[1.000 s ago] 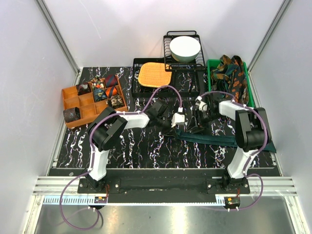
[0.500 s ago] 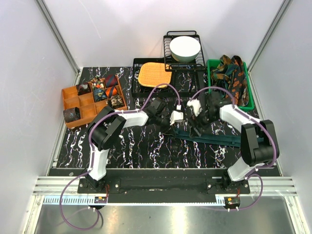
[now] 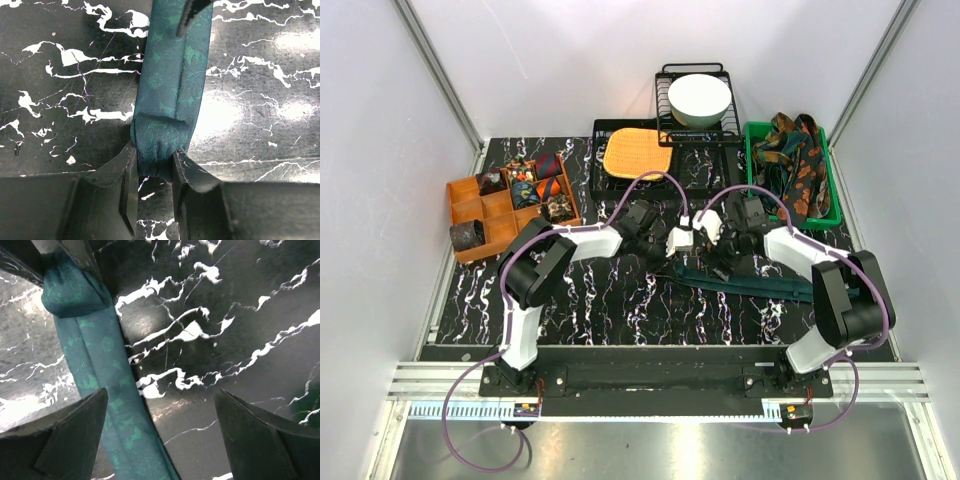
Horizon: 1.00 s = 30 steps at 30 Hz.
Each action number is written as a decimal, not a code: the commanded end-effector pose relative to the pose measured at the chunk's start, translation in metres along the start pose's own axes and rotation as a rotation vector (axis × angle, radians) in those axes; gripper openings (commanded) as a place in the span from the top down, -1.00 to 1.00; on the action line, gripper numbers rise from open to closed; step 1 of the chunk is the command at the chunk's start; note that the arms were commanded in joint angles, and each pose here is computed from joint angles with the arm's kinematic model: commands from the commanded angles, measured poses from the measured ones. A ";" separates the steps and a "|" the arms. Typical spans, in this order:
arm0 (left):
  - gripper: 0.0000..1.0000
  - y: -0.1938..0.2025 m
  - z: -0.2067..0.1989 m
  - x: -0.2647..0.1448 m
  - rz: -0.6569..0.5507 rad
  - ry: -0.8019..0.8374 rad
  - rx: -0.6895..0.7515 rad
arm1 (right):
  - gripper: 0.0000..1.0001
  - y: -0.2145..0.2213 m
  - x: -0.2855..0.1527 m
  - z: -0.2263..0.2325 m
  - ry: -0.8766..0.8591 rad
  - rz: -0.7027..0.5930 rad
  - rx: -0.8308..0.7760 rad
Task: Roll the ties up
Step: Roll the tie at the center of the board.
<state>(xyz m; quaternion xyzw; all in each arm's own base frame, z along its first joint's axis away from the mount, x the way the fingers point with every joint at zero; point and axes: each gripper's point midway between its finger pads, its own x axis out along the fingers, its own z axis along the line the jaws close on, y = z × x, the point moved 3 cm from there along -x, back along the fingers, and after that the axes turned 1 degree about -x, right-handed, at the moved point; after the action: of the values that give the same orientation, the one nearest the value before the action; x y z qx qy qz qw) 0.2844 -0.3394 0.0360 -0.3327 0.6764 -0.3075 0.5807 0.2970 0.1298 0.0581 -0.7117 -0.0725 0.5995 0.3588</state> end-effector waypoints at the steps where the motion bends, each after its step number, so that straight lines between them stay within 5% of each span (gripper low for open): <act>1: 1.00 0.080 -0.014 -0.012 0.270 -0.047 -0.292 | -0.89 0.011 0.000 0.029 -0.054 0.021 -0.176; 13: 1.00 0.081 -0.012 -0.014 0.272 -0.050 -0.299 | -0.97 0.011 -0.009 0.028 -0.100 -0.017 -0.141; 27: 1.00 0.078 -0.003 -0.020 0.260 -0.073 -0.357 | -0.59 0.022 0.003 0.017 -0.132 0.077 -0.300; 30: 1.00 0.079 -0.002 -0.022 0.259 -0.077 -0.365 | -0.30 0.028 0.005 0.017 -0.124 0.094 -0.332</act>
<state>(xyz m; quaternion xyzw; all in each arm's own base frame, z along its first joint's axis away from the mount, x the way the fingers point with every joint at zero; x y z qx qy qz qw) 0.2970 -0.3228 0.0387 -0.3786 0.6887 -0.2406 0.5697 0.2679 0.1201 0.0393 -0.7081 -0.1412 0.6474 0.2441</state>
